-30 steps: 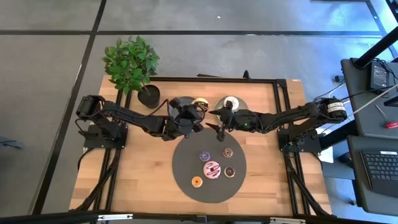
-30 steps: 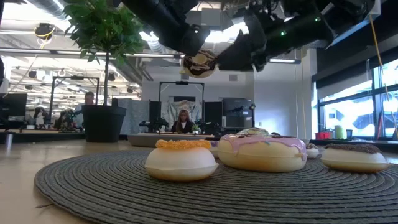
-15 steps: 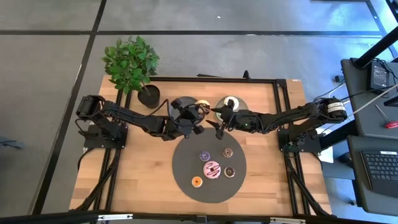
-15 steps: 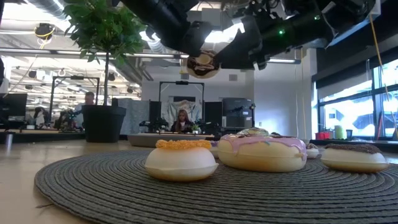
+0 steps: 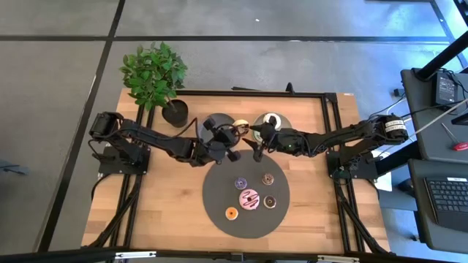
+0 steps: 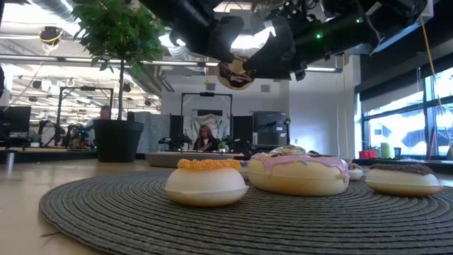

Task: Pick & Place donuts
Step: Put the large black donut on the light gray plate

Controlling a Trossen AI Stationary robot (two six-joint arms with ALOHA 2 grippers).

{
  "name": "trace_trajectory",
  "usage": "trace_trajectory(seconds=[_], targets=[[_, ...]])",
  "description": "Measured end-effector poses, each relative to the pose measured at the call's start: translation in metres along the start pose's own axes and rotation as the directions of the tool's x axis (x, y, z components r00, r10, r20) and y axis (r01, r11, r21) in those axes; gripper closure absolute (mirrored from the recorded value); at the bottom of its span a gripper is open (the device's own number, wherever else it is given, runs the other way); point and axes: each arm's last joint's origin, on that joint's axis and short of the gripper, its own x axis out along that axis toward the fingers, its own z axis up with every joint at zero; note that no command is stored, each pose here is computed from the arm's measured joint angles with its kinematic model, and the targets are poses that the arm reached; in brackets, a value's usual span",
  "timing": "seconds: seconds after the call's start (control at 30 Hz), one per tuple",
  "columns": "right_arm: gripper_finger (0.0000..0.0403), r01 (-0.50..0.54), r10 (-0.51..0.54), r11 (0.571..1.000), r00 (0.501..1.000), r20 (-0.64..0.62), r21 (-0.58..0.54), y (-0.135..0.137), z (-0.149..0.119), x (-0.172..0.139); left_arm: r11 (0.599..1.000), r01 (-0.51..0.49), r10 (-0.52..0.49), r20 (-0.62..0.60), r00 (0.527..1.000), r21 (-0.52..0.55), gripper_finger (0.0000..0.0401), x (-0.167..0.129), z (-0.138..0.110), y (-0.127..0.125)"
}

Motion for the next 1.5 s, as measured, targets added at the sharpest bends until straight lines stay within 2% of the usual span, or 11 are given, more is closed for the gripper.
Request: trace_trajectory(seconds=[0.27, 0.5, 0.9, 1.1, 1.23, 1.4, 1.5], targets=[[0.0205, 0.001, -0.001, 1.0, 1.0, 0.014, 0.011, 0.0, 0.001, 0.0, 1.0, 0.019, -0.019, 0.006, 1.0, -0.003, 0.0386, -0.004, 0.0, -0.003], [0.0267, 0.003, -0.004, 1.0, 1.0, 0.014, 0.01, 0.0, 0.001, 0.0, 0.991, 0.126, -0.124, 0.036, 0.992, -0.035, 0.0386, -0.006, 0.004, -0.008], [0.0377, 0.001, -0.001, 1.0, 1.0, 0.013, 0.004, 0.0, 0.001, 0.0, 0.995, 0.09, -0.089, 0.035, 0.995, -0.033, 0.0385, -0.006, 0.004, -0.006], [0.0379, 0.007, -0.007, 1.0, 1.0, 0.013, 0.006, 0.0, 0.001, 0.0, 0.996, 0.087, -0.088, 0.031, 0.996, 0.011, 0.0374, -0.006, 0.004, -0.006], [0.0371, 0.047, -0.047, 0.999, 0.999, 0.012, 0.005, -0.001, 0.001, 0.0, 0.996, 0.088, -0.088, 0.031, 0.996, 0.015, 0.0338, -0.006, 0.004, -0.006], [0.0384, 0.05, -0.05, 0.999, 0.999, -0.014, -0.007, -0.002, -0.001, 0.0, 0.996, 0.092, -0.092, 0.027, 0.995, 0.02, 0.0285, -0.008, 0.003, -0.008], [0.0386, 0.057, -0.056, 0.998, 0.997, -0.051, 0.002, -0.005, -0.002, -0.003, 0.997, 0.054, -0.055, 0.017, 0.998, 0.055, 0.0267, -0.012, 0.001, -0.008]])
